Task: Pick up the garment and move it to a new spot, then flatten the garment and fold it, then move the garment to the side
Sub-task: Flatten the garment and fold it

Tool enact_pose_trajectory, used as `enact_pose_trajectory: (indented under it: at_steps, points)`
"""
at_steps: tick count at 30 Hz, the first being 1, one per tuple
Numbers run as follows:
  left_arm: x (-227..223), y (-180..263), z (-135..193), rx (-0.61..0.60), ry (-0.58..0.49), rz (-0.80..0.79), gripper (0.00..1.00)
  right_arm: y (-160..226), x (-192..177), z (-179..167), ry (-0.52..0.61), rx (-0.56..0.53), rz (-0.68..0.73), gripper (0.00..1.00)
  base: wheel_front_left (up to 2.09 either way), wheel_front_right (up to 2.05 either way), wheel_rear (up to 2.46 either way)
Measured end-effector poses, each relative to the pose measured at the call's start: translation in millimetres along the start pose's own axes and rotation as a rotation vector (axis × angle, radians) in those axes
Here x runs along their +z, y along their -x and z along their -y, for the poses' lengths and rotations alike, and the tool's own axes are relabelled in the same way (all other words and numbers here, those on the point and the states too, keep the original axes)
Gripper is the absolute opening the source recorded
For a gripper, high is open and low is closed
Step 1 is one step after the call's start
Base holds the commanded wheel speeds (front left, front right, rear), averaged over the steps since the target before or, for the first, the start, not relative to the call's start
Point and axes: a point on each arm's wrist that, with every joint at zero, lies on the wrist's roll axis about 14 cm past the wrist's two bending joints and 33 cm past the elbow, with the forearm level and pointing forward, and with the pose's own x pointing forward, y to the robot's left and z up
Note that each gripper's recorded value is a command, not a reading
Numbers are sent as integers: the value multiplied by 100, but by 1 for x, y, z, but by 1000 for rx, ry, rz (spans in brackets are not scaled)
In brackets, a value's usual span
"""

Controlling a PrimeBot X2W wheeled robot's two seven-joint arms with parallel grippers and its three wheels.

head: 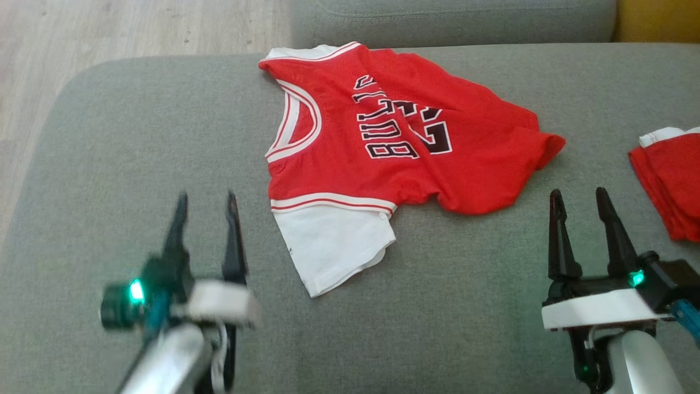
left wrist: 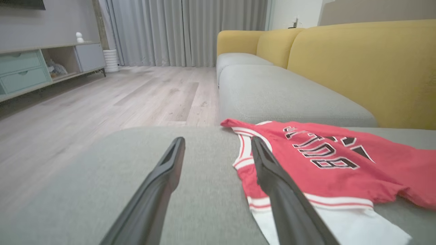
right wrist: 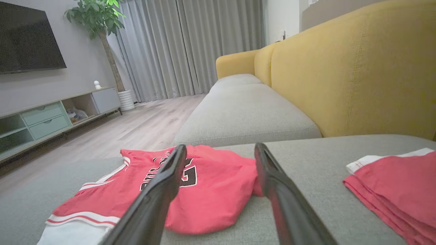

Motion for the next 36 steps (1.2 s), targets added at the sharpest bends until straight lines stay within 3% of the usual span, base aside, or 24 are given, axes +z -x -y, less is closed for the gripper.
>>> enact_pose_trajectory:
  at_steps: [5, 11, 14, 24, 30, 31, 32, 36]
  points:
    - [-21, 29, -1, 24, 28, -41, 100, -2, -7, -3, -5, 10, -21, 100, 0, 0, 0]
    - [-18, 23, -3, 5, 6, -20, 100, -14, -27, -3, 19, 17, -120, 100, 0, 0, 0]
    - [-18, 16, -2, 7, 4, -15, 100, -31, -46, 4, -108, -23, -205, 100, 0, 0, 0]
    - [-43, 11, -11, 39, 12, -83, 100, -70, -111, 23, -159, -111, -444, 100, 0, 0, 0]
    - [-45, 7, -16, 49, 2, -86, 100, -77, -129, 23, -183, -136, -473, 100, 0, 0, 0]
    - [-44, 5, -13, 41, 11, -83, 100, -78, -129, 22, -184, -135, -471, 71, 0, 0, 0]
    - [-44, 5, -11, 35, 17, -82, 100, -80, -128, 21, -183, -133, -462, 0, 0, 0, 0]
    - [-41, 4, -3, 13, 22, -75, 100, -82, -111, 40, -163, -192, -371, 0, 0, 0, 0]
